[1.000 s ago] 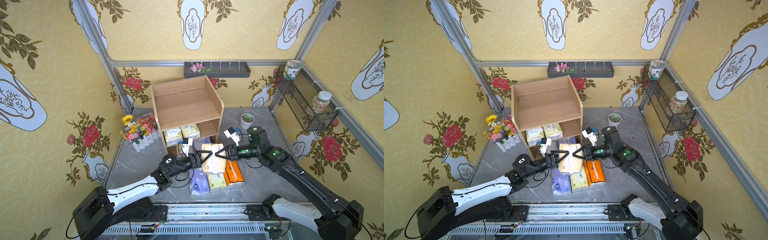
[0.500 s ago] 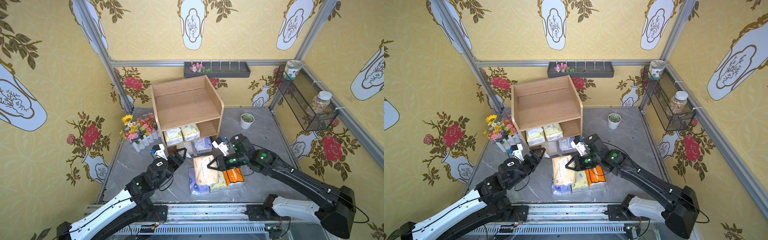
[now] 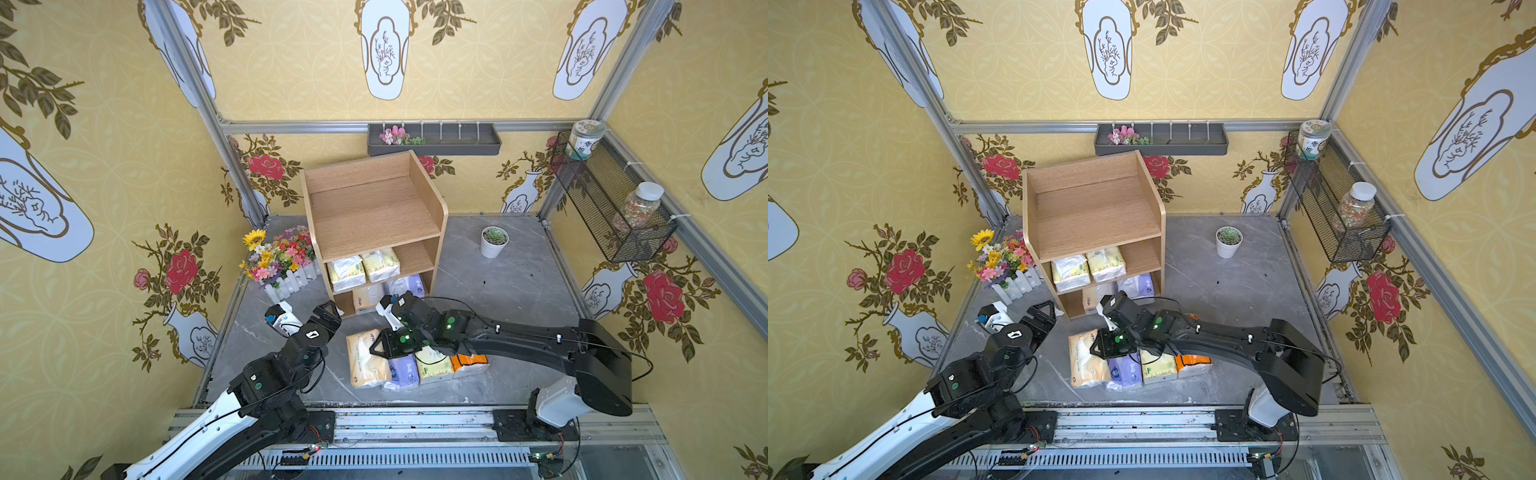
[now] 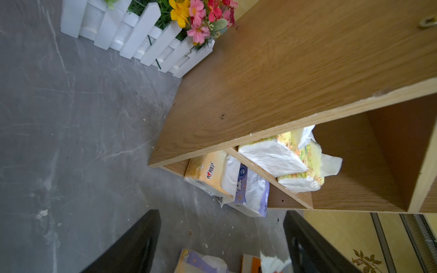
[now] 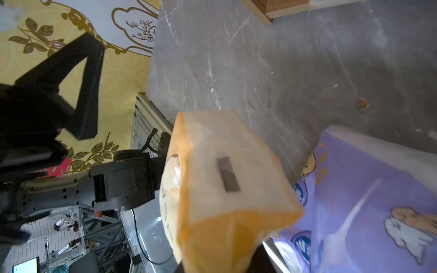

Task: Remove the tissue boxes from the shelf
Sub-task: Place the box of tissues at the center of the board.

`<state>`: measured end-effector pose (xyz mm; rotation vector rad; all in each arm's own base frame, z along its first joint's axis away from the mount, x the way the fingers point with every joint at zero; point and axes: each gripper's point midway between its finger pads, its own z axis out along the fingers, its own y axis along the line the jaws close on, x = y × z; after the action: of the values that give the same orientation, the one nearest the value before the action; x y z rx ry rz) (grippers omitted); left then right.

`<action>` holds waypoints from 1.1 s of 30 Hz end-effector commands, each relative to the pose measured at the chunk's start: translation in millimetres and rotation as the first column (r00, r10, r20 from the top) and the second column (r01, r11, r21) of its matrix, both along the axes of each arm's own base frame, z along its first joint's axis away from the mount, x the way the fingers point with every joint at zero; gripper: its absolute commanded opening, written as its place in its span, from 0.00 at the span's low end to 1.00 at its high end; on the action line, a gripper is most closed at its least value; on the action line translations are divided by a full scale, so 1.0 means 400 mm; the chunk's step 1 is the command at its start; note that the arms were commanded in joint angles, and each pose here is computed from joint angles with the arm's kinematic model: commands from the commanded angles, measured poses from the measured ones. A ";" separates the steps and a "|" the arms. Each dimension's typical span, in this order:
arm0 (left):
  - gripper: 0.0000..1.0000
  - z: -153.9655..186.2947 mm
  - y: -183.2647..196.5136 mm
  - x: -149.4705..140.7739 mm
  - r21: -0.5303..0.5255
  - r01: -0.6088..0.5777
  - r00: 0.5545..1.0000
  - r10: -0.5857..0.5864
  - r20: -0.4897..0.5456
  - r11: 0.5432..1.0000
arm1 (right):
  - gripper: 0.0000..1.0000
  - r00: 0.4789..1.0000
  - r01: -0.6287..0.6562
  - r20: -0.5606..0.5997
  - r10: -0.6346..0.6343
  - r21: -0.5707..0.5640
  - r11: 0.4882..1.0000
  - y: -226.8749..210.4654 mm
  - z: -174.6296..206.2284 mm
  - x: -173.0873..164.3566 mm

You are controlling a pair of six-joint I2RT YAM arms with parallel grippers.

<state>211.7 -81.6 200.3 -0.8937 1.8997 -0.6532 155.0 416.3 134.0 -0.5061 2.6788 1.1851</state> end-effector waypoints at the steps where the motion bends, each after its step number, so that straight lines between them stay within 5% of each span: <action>1: 0.87 -0.020 0.009 -0.002 0.024 -0.013 1.000 0.014 -0.017 1.000 | 0.13 1.000 0.028 -0.014 -0.027 0.039 0.999 0.062 -0.003 0.019; 14: 0.87 -0.048 -0.005 0.001 0.001 -0.004 0.999 0.004 -0.032 1.000 | 0.15 0.995 0.021 -0.101 -0.028 -0.072 0.997 0.101 -0.145 -0.003; 22: 0.88 -0.058 -0.014 0.003 -0.012 0.002 0.999 -0.003 -0.040 1.000 | 0.47 0.999 0.044 0.008 -0.043 -0.221 0.974 0.052 -0.169 0.013; 33: 1.00 -0.112 -0.032 -0.011 -0.026 0.028 0.993 -0.031 -0.118 0.999 | 0.62 0.981 0.117 0.181 -0.070 -0.264 0.957 -0.026 -0.069 0.033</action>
<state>209.7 -91.6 162.9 -0.9234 1.9922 -0.6394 160.9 419.6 99.1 -0.4914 2.7434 0.7938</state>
